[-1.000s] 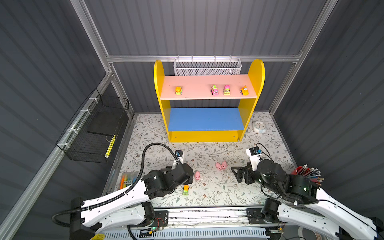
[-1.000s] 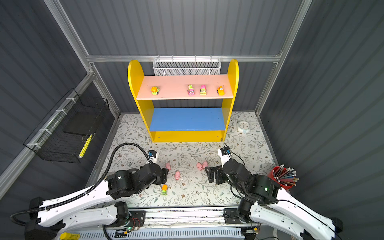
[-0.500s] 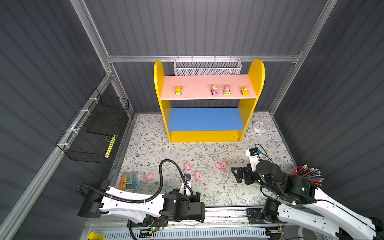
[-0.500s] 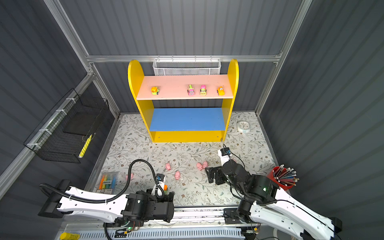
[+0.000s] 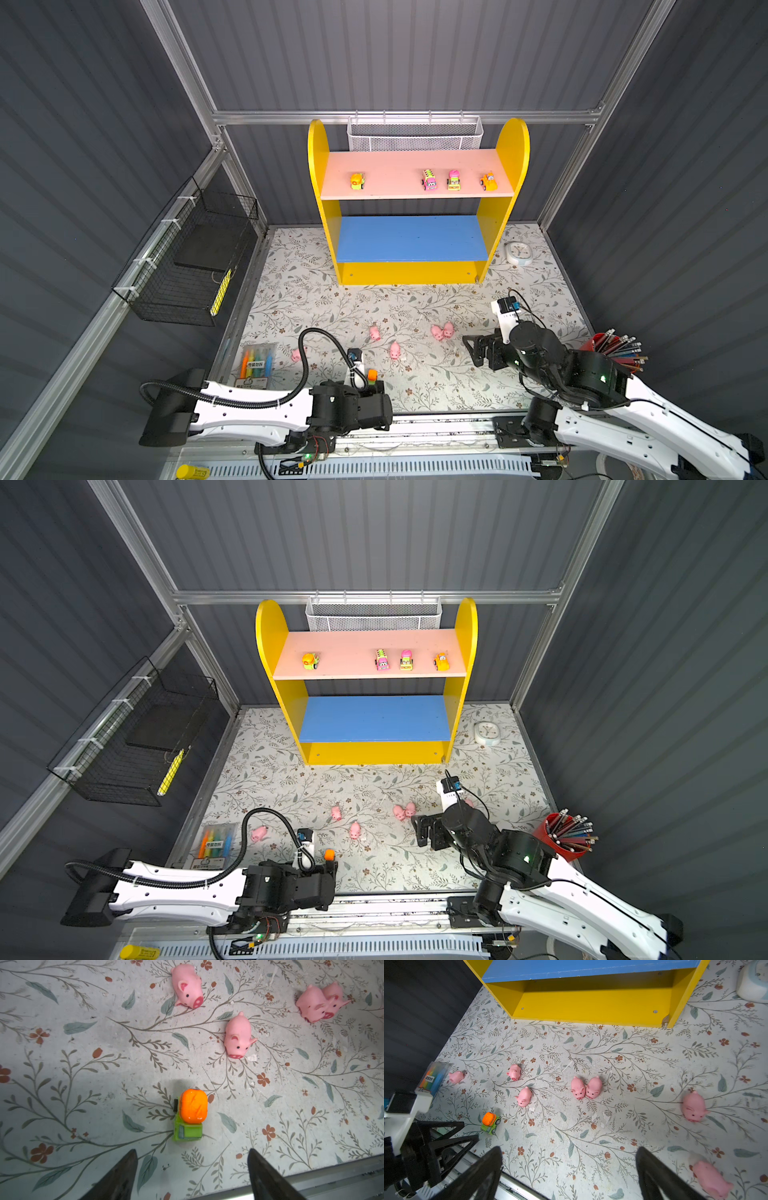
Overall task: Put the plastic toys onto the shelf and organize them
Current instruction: 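Lower the left gripper over the other orange-green car near the robot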
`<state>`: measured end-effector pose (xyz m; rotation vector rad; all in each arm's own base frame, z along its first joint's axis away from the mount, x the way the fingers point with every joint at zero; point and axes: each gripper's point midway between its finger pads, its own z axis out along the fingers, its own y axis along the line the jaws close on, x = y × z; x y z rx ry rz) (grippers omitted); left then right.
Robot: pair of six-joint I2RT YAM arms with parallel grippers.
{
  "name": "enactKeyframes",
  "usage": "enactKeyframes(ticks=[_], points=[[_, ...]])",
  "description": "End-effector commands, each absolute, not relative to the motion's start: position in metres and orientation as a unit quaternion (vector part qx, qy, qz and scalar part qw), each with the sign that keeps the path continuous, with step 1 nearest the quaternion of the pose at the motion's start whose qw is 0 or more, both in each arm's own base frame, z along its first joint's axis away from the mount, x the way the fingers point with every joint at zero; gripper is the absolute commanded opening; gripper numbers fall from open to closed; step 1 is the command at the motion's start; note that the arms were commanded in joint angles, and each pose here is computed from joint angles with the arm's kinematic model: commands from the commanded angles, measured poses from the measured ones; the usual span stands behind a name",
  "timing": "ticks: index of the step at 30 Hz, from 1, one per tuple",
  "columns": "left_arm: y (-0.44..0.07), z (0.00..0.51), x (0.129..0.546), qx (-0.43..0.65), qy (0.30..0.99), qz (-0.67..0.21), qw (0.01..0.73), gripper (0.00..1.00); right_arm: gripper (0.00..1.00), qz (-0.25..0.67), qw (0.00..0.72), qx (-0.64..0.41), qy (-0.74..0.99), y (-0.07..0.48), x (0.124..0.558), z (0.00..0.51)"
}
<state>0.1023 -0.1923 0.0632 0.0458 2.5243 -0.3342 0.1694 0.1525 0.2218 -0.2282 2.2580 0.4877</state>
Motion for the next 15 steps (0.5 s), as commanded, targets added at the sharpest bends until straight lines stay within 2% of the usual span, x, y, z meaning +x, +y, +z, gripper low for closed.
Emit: enactKeyframes(ticks=[1, 5, 9, 15], points=[[-0.203, 0.049, 0.1, 0.04, 0.954, -0.131, 0.267, 0.82, 0.99, 0.184, 0.404, -0.083, 0.892, 0.148, 0.171, 0.219], [-0.198, 0.041, 0.105, 0.033, 0.956, -0.12, 0.265, 0.78, 0.99, 0.182, 0.407, -0.08, 0.891, 0.144, 0.17, 0.219], [-0.196, 0.037, 0.11, 0.03, 0.959, -0.115, 0.258, 0.68, 0.99, 0.186, 0.407, -0.079, 0.891, 0.144, 0.169, 0.218], [-0.198, 0.029, 0.118, 0.04, 0.965, -0.097, 0.242, 0.62, 0.99, 0.183, 0.404, -0.079, 0.893, 0.143, 0.168, 0.214]])
